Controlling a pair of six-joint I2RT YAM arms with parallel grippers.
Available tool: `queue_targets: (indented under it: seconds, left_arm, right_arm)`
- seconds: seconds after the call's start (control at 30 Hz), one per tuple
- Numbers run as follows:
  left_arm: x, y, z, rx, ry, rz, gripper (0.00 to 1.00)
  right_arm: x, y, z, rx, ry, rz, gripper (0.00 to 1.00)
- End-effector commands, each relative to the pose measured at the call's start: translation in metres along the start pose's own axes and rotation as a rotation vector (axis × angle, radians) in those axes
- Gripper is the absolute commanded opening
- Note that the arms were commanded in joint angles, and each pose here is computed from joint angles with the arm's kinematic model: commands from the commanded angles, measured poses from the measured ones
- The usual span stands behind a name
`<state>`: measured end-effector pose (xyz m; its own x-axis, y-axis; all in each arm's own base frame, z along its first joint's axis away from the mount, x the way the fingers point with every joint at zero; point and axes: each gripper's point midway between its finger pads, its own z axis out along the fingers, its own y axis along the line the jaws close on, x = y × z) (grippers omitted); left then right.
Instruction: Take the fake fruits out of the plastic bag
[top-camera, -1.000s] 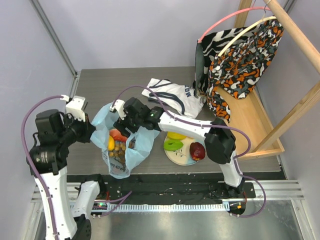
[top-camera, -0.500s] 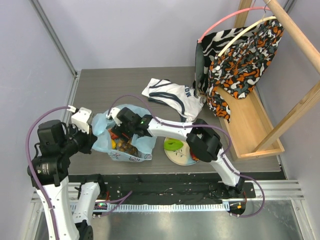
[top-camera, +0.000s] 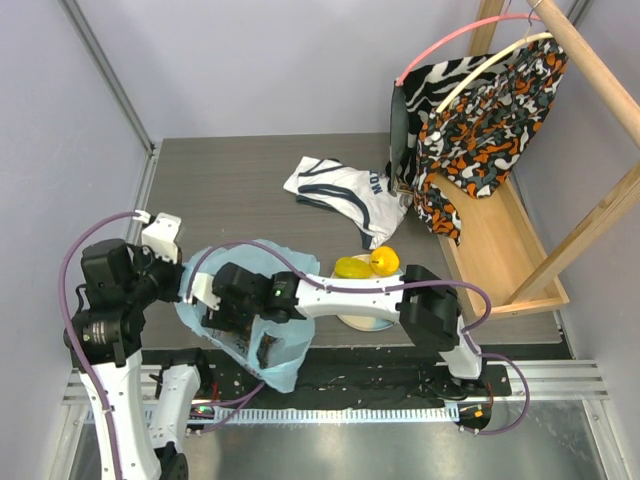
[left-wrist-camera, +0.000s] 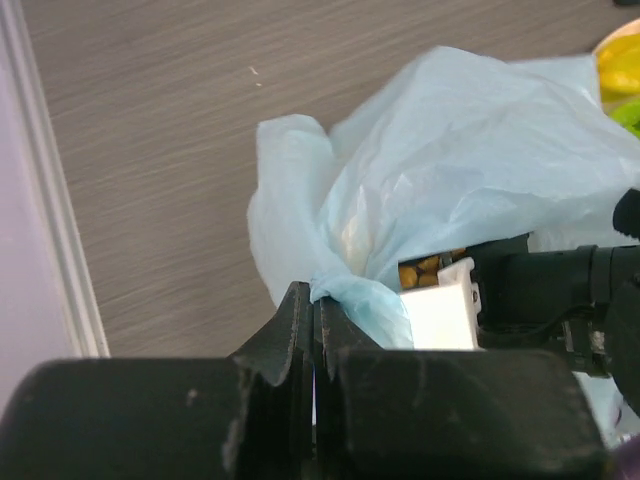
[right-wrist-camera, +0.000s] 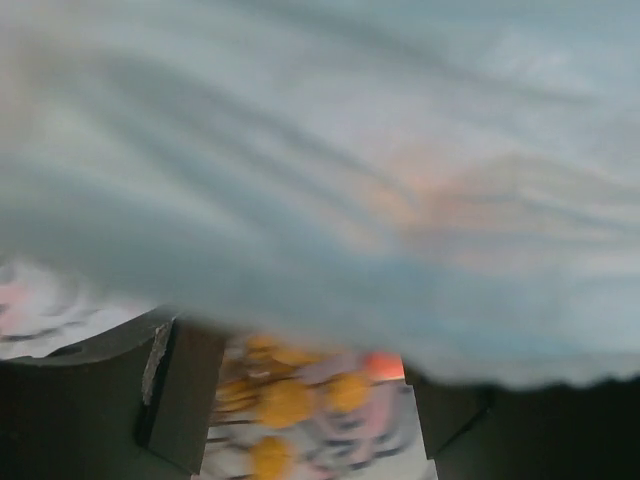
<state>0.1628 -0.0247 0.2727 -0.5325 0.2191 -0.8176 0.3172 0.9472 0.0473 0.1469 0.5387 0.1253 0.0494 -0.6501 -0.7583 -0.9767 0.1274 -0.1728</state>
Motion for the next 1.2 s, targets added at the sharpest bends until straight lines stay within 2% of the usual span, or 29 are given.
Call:
queue_targets:
  seconds: [0.0, 0.3, 0.47, 0.53, 0.67, 0.73, 0.87, 1.03, 1.17]
  left_arm:
    - [-0.011, 0.01, 0.002, -0.044, -0.043, 0.023, 0.0]
    - [-0.028, 0.044, 0.005, -0.226, -0.071, -0.12, 0.0]
    - [-0.03, 0.048, 0.009, -0.248, -0.052, -0.225, 0.0]
    - [-0.031, 0.05, 0.008, -0.264, -0.056, -0.243, 0.0]
    - [-0.037, 0.048, 0.002, -0.26, -0.078, -0.245, 0.0]
    - [-0.038, 0.048, 0.002, -0.254, -0.078, -0.245, 0.0]
    - [-0.04, 0.047, 0.004, -0.244, -0.076, -0.248, 0.0]
    - [-0.045, 0.047, -0.005, -0.248, -0.091, -0.233, 0.0]
    - [-0.022, 0.042, -0.012, -0.249, -0.005, -0.173, 0.0]
  right_arm:
    - [-0.041, -0.056, -0.008, 0.153, -0.092, -0.024, 0.72]
    - [-0.035, -0.055, -0.051, 0.117, -0.065, -0.055, 0.7]
    - [-0.069, -0.042, -0.086, 0.002, -0.171, -0.078, 0.65]
    - [-0.075, -0.043, -0.095, -0.017, -0.195, -0.059, 0.64]
    - [-0.1, -0.024, -0.116, -0.182, -0.296, -0.045, 0.59]
    - [-0.104, -0.017, -0.114, -0.226, -0.32, -0.05, 0.56]
    - [-0.094, -0.021, -0.088, -0.213, -0.271, 0.019, 0.5]
    - [-0.055, -0.06, -0.041, -0.057, -0.144, 0.254, 0.41]
    - [-0.033, -0.09, -0.02, 0.038, -0.102, 0.338, 0.38]
